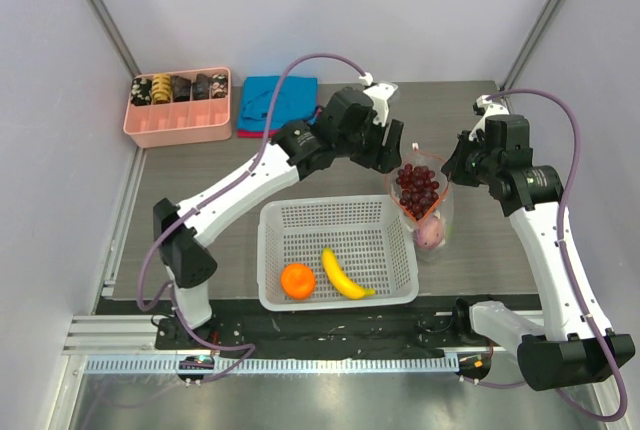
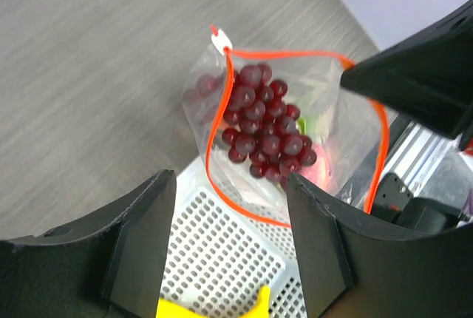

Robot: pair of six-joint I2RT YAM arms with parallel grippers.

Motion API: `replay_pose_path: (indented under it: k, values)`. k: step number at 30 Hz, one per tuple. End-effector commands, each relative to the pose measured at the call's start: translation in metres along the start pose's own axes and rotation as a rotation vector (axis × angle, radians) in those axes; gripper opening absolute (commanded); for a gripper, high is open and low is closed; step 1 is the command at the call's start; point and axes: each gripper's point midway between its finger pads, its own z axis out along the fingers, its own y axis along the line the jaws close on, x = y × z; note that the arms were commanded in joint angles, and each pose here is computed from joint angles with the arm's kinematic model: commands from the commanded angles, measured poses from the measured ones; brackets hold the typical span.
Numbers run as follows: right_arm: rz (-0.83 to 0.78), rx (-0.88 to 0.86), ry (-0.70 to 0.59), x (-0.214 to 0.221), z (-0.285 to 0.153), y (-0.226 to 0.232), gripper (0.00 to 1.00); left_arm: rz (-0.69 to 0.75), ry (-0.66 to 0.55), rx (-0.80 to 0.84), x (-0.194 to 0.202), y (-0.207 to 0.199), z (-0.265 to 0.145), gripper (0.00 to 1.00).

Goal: Place the food in the zip-top bag and seal the zipper
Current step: Place the fake fruit in the zipper food storage bag, then adjust the zipper food storage bag at the center of the board.

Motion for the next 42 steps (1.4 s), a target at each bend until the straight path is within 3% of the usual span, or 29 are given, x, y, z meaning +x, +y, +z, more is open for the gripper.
replay_pose_path:
  k: [1,6,8,12,13,20,25,34,35,37,38,40,41,42]
  values:
    - [-0.014,-0.035,-0.091,-0.024,-0.016,0.01,0.01,-0.02,0.122,-0.047,0.033,0.008,0.012,0.64]
    - [-0.017,-0.03,-0.099,-0.024,-0.019,0.009,0.01,-0.038,0.188,0.004,0.055,0.0,0.023,0.59]
    - [-0.016,-0.027,-0.093,-0.022,-0.019,0.008,0.01,-0.053,0.207,0.028,0.058,-0.005,0.025,0.49]
    - [-0.017,-0.02,-0.09,-0.021,-0.023,0.007,0.01,-0.055,0.22,0.128,0.05,-0.026,0.029,0.17]
    - [-0.017,-0.016,-0.088,-0.02,-0.025,0.006,0.01,-0.051,0.219,0.181,0.045,-0.036,0.025,0.01]
    - [-0.038,0.09,-0.148,-0.042,-0.072,-0.007,0.01,0.091,-0.063,0.361,-0.04,-0.093,-0.025,0.0]
    - [-0.067,0.14,-0.125,-0.032,-0.077,-0.018,0.01,0.039,0.001,0.358,-0.016,-0.088,-0.016,0.0]
    - [-0.075,0.18,-0.044,-0.015,-0.039,-0.029,0.01,-0.056,0.101,0.295,0.005,-0.053,0.023,0.0]
    - [-0.08,0.178,-0.043,-0.015,-0.037,-0.029,0.01,-0.066,0.11,0.292,0.005,-0.043,0.025,0.04]
    - [-0.086,0.167,-0.035,-0.014,-0.034,-0.028,0.01,-0.056,0.123,0.296,0.008,-0.036,0.019,0.23]
    - [-0.095,0.169,-0.032,-0.013,-0.033,-0.028,0.01,-0.031,0.106,0.295,0.003,-0.027,0.015,0.43]
    - [-0.099,0.17,-0.031,-0.013,-0.032,-0.029,0.01,0.018,0.076,0.338,-0.001,-0.025,-0.009,0.55]
    - [-0.101,0.165,-0.031,-0.012,-0.032,-0.028,0.01,0.042,0.055,0.347,-0.004,-0.022,-0.02,0.69]
    - [-0.099,0.16,-0.034,-0.013,-0.033,-0.027,0.01,0.106,-0.016,0.347,-0.019,-0.013,-0.048,0.75]
